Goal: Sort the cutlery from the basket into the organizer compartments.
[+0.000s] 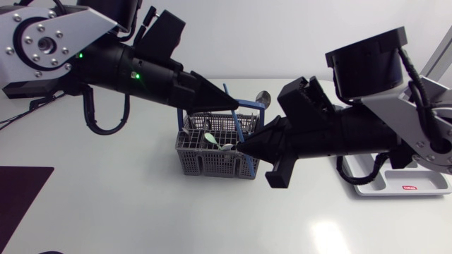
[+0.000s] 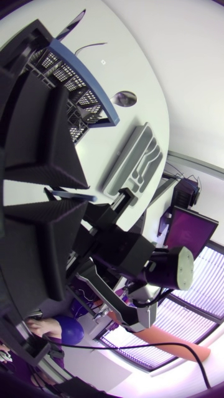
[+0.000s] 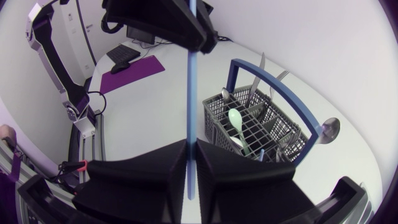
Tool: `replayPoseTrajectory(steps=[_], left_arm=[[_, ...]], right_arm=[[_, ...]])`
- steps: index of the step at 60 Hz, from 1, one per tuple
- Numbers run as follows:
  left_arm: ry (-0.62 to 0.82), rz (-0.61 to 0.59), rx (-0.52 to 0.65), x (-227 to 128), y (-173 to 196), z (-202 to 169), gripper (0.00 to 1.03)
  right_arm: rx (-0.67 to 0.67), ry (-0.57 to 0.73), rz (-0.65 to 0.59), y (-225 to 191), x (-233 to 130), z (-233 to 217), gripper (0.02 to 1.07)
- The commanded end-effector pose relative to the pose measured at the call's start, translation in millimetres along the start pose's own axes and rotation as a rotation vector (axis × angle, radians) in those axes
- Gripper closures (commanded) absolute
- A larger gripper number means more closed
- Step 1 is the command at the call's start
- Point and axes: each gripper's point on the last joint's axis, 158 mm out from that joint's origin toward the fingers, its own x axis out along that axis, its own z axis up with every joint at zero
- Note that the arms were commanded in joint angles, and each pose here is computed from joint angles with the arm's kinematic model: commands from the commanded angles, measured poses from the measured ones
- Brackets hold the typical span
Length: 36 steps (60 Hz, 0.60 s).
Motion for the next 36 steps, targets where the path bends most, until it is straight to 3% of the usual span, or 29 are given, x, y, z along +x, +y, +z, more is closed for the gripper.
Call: replayPoseTrajectory(steps=[1, 7, 10, 28, 36], left_arm=[[-0.061, 0.011, -0.026, -8, 8, 23, 0.55], [-0.098, 0.030, -0.021, -18, 13, 36, 0.15], [-0.136, 0.054, 0.000, -28, 18, 47, 0.09], [-0.214, 0.175, 0.023, -56, 62, 55, 0.08], [-0.190, 0.259, 0.083, -43, 73, 43, 0.09]], right_arm=[[0.014, 0.017, 0.007, 5, -1, -9, 1.01], [0.010, 0.022, 0.005, 9, -8, -14, 1.01], [0.004, 0.035, -0.005, 9, -17, -22, 1.01], [0.023, 0.066, -0.111, -14, -61, -57, 1.01], [0.067, 0.078, -0.197, -40, -78, -72, 1.01]])
